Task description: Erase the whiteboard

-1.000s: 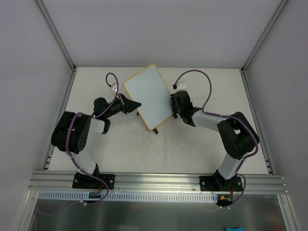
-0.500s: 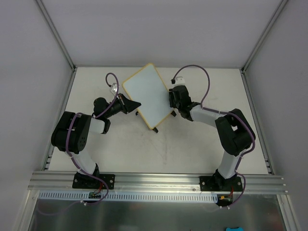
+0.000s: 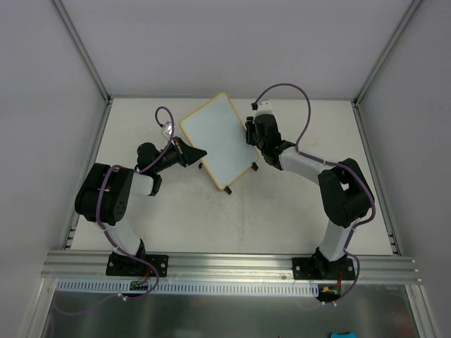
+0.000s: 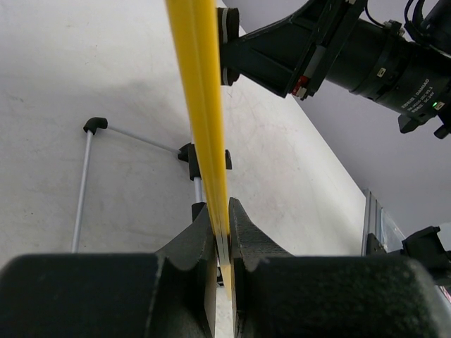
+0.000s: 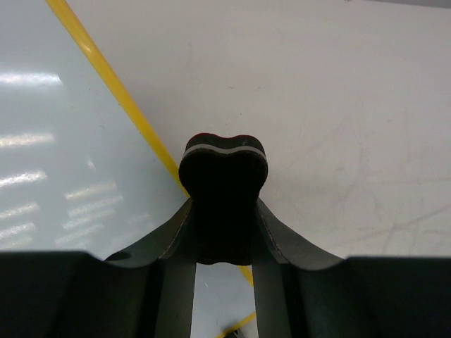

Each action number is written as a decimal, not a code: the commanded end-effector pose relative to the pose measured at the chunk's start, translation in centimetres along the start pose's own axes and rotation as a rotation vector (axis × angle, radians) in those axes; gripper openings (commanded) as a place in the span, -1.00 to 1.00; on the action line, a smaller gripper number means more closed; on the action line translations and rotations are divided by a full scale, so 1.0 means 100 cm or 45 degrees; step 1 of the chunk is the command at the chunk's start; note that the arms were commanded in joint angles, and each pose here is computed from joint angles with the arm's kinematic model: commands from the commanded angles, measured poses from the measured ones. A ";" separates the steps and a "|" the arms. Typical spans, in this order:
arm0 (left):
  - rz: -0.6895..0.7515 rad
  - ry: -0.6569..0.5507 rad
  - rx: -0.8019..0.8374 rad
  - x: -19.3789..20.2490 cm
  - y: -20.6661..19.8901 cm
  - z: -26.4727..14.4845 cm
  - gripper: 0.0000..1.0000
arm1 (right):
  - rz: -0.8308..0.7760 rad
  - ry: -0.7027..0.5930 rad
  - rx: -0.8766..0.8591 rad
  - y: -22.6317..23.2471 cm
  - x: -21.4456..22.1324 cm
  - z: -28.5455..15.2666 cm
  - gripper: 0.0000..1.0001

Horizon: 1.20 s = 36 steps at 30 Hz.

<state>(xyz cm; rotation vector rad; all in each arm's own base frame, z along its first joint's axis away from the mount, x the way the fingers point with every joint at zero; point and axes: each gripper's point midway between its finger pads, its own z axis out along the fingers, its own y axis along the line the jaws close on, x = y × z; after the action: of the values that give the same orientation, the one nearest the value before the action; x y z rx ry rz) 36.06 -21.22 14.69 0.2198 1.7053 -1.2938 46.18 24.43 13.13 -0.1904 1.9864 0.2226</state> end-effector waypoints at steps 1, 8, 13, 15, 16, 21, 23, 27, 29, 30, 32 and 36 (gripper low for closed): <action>0.315 -0.049 0.247 -0.017 -0.045 -0.003 -1.00 | 0.062 -0.161 -0.037 0.006 -0.052 -0.002 -1.00; 0.313 -0.043 0.244 -0.017 -0.044 -0.002 -1.00 | 0.091 -0.210 -0.016 -0.016 -0.072 -0.052 -1.00; 0.320 -0.049 0.230 -0.018 -0.041 -0.002 -1.00 | 0.150 -0.170 -0.032 -0.025 -0.063 -0.098 -1.00; 0.315 -0.048 0.229 -0.018 -0.040 -0.001 -1.00 | 0.148 -0.113 -0.028 -0.028 -0.048 -0.107 -1.00; 0.313 -0.050 0.237 -0.018 -0.041 -0.001 -1.00 | 0.182 -0.090 -0.032 -0.030 -0.037 -0.115 -1.00; 0.314 -0.050 0.245 -0.019 -0.043 -0.001 -1.00 | 0.247 0.102 -0.002 -0.041 0.029 -0.138 -1.00; 0.317 -0.053 0.245 -0.020 -0.043 -0.001 -1.00 | 0.267 0.187 0.002 -0.045 0.063 -0.148 -1.00; 0.318 -0.054 0.251 -0.021 -0.045 -0.001 -1.00 | 0.295 0.395 0.073 -0.057 0.127 -0.166 -1.00; 0.318 -0.057 0.252 -0.022 -0.046 -0.002 -1.00 | 0.291 0.457 0.112 -0.064 0.146 -0.172 -1.00; 0.320 -0.058 0.252 -0.022 -0.046 -0.002 -1.00 | 0.288 0.494 0.127 -0.067 0.157 -0.176 -1.00; 0.321 -0.059 0.255 -0.022 -0.047 -0.002 -1.00 | 0.282 0.560 0.168 -0.073 0.172 -0.186 -1.00; 0.324 -0.064 0.260 -0.023 -0.049 -0.003 -1.00 | 0.292 0.616 0.207 -0.077 0.179 -0.198 -0.99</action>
<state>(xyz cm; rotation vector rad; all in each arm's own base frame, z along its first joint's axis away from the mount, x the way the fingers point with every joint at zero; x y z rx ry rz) 35.38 -21.52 15.03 0.2756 1.6924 -1.3133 23.80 11.99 3.52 0.0408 2.4904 0.1833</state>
